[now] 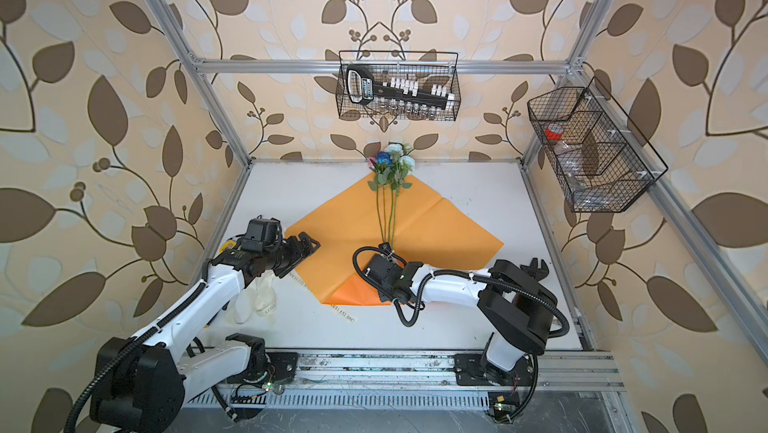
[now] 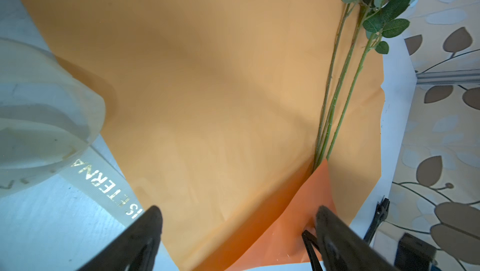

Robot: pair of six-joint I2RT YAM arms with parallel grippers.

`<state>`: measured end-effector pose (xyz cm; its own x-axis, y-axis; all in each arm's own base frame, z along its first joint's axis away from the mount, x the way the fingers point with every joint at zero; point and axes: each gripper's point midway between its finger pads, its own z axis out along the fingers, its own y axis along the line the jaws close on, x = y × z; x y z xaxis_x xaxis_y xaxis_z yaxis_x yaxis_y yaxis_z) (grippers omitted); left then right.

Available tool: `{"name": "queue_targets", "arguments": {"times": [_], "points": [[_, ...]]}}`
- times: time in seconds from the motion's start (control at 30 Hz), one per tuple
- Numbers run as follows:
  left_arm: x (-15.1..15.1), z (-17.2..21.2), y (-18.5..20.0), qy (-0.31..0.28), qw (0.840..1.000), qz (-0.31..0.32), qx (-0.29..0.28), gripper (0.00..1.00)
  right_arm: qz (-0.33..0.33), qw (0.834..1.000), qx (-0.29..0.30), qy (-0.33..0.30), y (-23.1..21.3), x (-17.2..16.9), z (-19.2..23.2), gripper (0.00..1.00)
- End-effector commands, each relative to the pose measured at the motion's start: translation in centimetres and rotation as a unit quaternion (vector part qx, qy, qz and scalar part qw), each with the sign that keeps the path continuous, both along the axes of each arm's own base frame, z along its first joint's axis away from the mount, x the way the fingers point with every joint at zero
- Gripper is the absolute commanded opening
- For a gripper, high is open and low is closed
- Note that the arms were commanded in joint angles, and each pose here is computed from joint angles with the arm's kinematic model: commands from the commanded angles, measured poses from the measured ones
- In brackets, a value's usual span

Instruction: Tie the bouquet of fake flowers

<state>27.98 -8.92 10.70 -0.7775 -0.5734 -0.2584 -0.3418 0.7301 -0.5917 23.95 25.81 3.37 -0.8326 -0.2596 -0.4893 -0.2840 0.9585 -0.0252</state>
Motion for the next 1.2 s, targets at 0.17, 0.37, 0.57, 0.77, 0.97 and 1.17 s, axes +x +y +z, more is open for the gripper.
{"name": "queue_targets", "arguments": {"times": [0.17, 0.37, 0.57, 0.77, 0.97, 1.17], "points": [[-4.2, -3.0, -3.3, 0.087, 0.99, -0.049, -0.101, 0.85, 0.007, 1.0, 0.013, -0.003, 0.5, 0.6, 0.8, 0.39], [-9.1, -4.8, -3.1, 0.145, 0.985, -0.02, -0.095, 0.87, 0.007, 1.0, 0.018, -0.008, 0.4, 0.7, 1.2, 0.4], [-9.9, -5.7, -4.6, 0.129, 0.981, -0.006, -0.146, 0.88, 0.01, 1.0, 0.022, -0.007, 0.3, 0.7, 1.1, 0.4], [-10.3, -5.2, -8.0, 0.103, 0.983, -0.065, -0.136, 0.9, 0.007, 1.0, 0.027, -0.006, 0.2, 0.7, 1.2, 0.4], [-9.8, -5.6, -9.5, 0.091, 0.985, -0.077, -0.129, 0.9, 0.004, 0.999, 0.042, -0.004, 0.3, 0.5, 1.6, 0.4], [-8.3, -5.4, -9.9, 0.045, 0.99, -0.068, -0.114, 0.91, 0.003, 0.999, 0.05, -0.003, -0.1, 0.3, 1.6, 0.4]]}}
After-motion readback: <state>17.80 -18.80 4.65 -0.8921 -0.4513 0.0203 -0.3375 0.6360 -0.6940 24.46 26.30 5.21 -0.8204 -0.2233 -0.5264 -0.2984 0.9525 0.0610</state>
